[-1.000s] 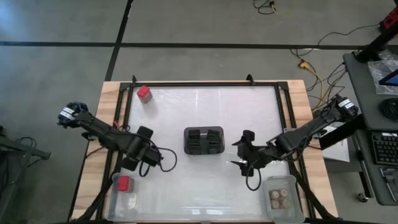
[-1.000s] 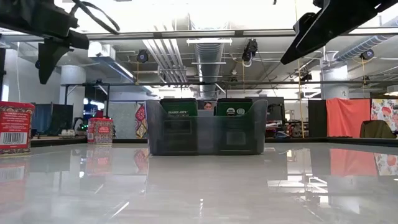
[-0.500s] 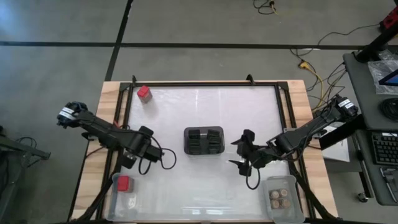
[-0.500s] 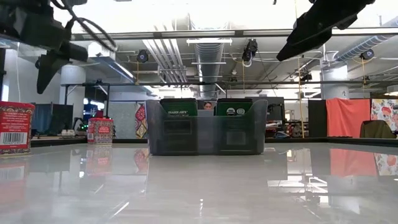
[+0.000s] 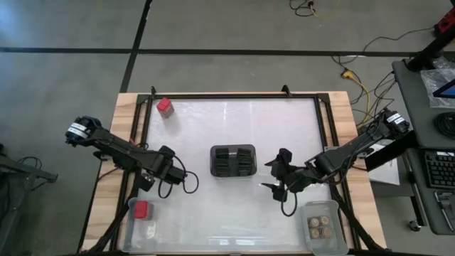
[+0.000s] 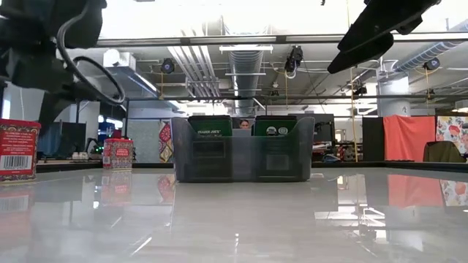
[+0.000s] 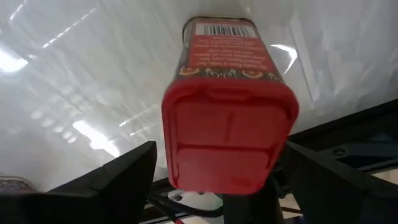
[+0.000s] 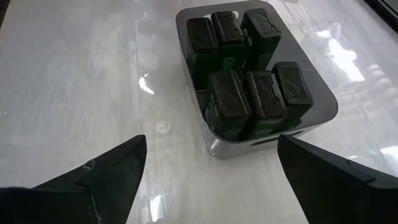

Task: Sort spices by type
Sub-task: Put the red seasoning can into the transparent bin

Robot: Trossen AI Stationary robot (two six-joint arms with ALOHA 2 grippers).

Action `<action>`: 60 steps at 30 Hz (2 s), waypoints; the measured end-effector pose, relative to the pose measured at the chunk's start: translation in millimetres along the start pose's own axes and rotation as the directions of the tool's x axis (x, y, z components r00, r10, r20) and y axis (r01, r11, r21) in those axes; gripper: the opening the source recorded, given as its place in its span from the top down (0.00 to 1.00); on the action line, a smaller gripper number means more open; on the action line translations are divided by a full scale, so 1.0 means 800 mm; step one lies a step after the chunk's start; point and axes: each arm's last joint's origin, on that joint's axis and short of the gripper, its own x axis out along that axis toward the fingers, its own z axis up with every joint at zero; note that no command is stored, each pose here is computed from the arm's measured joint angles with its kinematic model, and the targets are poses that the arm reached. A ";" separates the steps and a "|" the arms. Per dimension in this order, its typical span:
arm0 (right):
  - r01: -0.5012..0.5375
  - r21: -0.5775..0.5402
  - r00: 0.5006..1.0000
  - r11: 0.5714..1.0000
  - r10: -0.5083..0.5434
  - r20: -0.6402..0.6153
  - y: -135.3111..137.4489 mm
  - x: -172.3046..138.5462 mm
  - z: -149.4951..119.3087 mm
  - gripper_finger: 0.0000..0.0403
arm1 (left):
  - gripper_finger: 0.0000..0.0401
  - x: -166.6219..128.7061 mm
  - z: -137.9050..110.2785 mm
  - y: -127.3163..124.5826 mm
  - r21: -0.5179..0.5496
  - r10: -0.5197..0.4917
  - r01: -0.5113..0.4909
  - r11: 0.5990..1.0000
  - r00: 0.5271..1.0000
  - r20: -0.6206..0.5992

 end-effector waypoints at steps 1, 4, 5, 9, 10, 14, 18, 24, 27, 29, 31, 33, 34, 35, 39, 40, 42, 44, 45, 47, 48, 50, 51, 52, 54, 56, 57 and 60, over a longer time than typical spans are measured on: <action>0.000 0.000 1.000 1.000 0.000 0.000 0.000 0.000 0.000 0.13 | 0.20 0.002 0.000 0.000 0.000 0.000 0.000 1.000 1.000 0.003; 0.000 -0.001 1.000 1.000 0.000 0.000 0.000 0.000 0.000 0.13 | 0.20 0.004 0.003 0.000 -0.002 0.005 -0.005 1.000 1.000 0.027; 0.000 -0.001 1.000 1.000 0.000 0.000 0.000 0.000 0.000 0.13 | 0.20 0.004 0.004 0.000 -0.002 0.006 -0.006 1.000 0.999 0.031; 0.000 -0.003 1.000 1.000 0.000 -0.001 0.000 0.000 0.000 0.13 | 0.21 0.000 0.006 0.001 0.004 0.009 -0.009 1.000 0.999 0.049; 0.000 -0.003 1.000 1.000 0.000 0.000 0.000 0.000 0.000 0.13 | 0.22 -0.001 0.006 0.001 0.012 0.009 -0.010 1.000 0.999 0.051; 0.000 -0.003 1.000 1.000 0.000 0.000 0.000 0.000 0.000 0.13 | 0.28 -0.001 0.008 0.001 0.044 0.011 -0.014 0.999 0.998 0.064; 0.000 -0.003 1.000 1.000 0.000 -0.001 0.000 0.000 0.000 0.13 | 0.36 -0.001 0.008 0.001 0.062 0.011 -0.015 0.998 0.998 0.062; 0.000 -0.003 1.000 1.000 0.000 0.000 0.000 0.000 0.000 0.13 | 0.49 -0.002 0.008 0.001 0.026 0.002 -0.003 1.000 0.998 0.066; 0.000 -0.003 1.000 1.000 0.000 -0.001 0.000 0.000 0.000 0.13 | 0.49 -0.015 0.012 0.003 -0.033 0.002 0.001 0.999 0.994 0.105; 0.000 -0.003 1.000 1.000 0.000 -0.001 0.000 0.000 0.000 0.13 | 0.49 -0.028 0.015 0.005 -0.081 0.007 0.004 0.997 0.991 0.135; -0.001 -0.003 1.000 1.000 0.001 -0.001 0.000 0.000 0.000 0.13 | 0.49 -0.047 0.016 0.007 -0.159 0.014 0.013 0.987 0.986 0.167; 0.000 -0.003 1.000 1.000 0.000 0.000 0.000 0.000 0.000 0.13 | 0.48 -0.070 0.016 0.009 -0.273 0.013 0.044 0.961 0.979 0.205; -0.001 -0.003 1.000 1.000 0.001 -0.001 0.000 0.000 0.000 0.13 | 0.48 -0.082 0.016 0.009 -0.335 0.006 0.072 0.939 0.974 0.226; 0.000 -0.003 1.000 1.000 0.000 0.000 0.000 0.000 0.000 0.13 | 0.47 -0.094 0.014 0.010 -0.399 -0.001 0.102 0.911 0.969 0.247; -0.001 -0.005 1.000 1.000 0.001 0.000 0.000 0.000 0.000 0.13 | 0.48 -0.140 0.009 0.009 -0.635 -0.103 0.319 0.703 0.930 0.353; 0.000 -0.006 1.000 1.000 0.000 0.000 0.000 0.000 0.000 0.13 | 0.48 -0.150 0.008 0.008 -0.680 -0.134 0.376 0.630 0.914 0.382; -0.001 -0.008 1.000 1.000 0.001 -0.001 0.000 0.000 0.000 0.13 | 0.48 -0.164 0.007 0.003 -0.745 -0.188 0.461 0.482 0.885 0.425; 0.000 -0.016 1.000 1.000 0.000 0.000 0.000 0.000 0.000 0.13 | 0.48 -0.174 0.006 -0.005 -0.796 -0.220 0.498 0.344 0.867 0.447; -0.001 -0.018 1.000 1.000 0.001 0.000 0.000 0.000 0.000 0.13 | 0.48 -0.176 0.007 -0.011 -0.811 -0.243 0.508 0.291 0.859 0.451; -0.001 -0.018 1.000 1.000 0.001 -0.001 0.000 0.000 0.000 0.13 | 0.48 -0.177 0.007 -0.025 -0.837 -0.305 0.504 0.210 0.848 0.434; -0.001 -0.018 1.000 1.000 0.001 -0.001 0.000 0.000 0.000 0.13 | 0.48 -0.176 0.007 -0.034 -0.849 -0.327 0.492 0.191 0.848 0.418; -0.006 -0.022 1.000 1.000 0.006 -0.007 0.000 0.000 -0.001 0.13 | 0.48 -0.172 0.004 -0.052 -0.886 -0.345 0.438 0.154 0.864 0.367; -0.006 -0.029 1.000 1.000 0.006 -0.010 0.000 0.000 -0.001 0.13 | 0.48 -0.170 0.003 -0.060 -0.904 -0.347 0.407 0.129 0.873 0.343; -0.006 -0.038 1.000 0.999 0.006 -0.011 0.000 0.000 -0.001 0.13 | 0.48 -0.167 0.003 -0.069 -0.918 -0.347 0.383 0.099 0.878 0.329; -0.006 -0.056 1.000 0.998 0.006 -0.011 0.000 0.000 -0.001 0.13 | 0.48 -0.163 0.003 -0.085 -0.938 -0.338 0.344 0.030 0.887 0.314; -0.007 -0.086 1.000 0.996 0.006 -0.011 0.000 0.000 -0.001 0.13 | 0.48 -0.157 0.003 -0.097 -0.953 -0.328 0.302 -0.037 0.897 0.297; -0.007 -0.100 1.000 0.995 0.006 -0.011 0.000 0.000 -0.001 0.13 | 0.48 -0.154 0.005 -0.102 -0.954 -0.322 0.291 -0.072 0.898 0.298; -0.008 -0.124 1.000 0.992 0.006 -0.011 0.000 0.000 -0.001 0.13 | 0.48 -0.146 0.007 -0.112 -0.952 -0.318 0.248 -0.179 0.901 0.295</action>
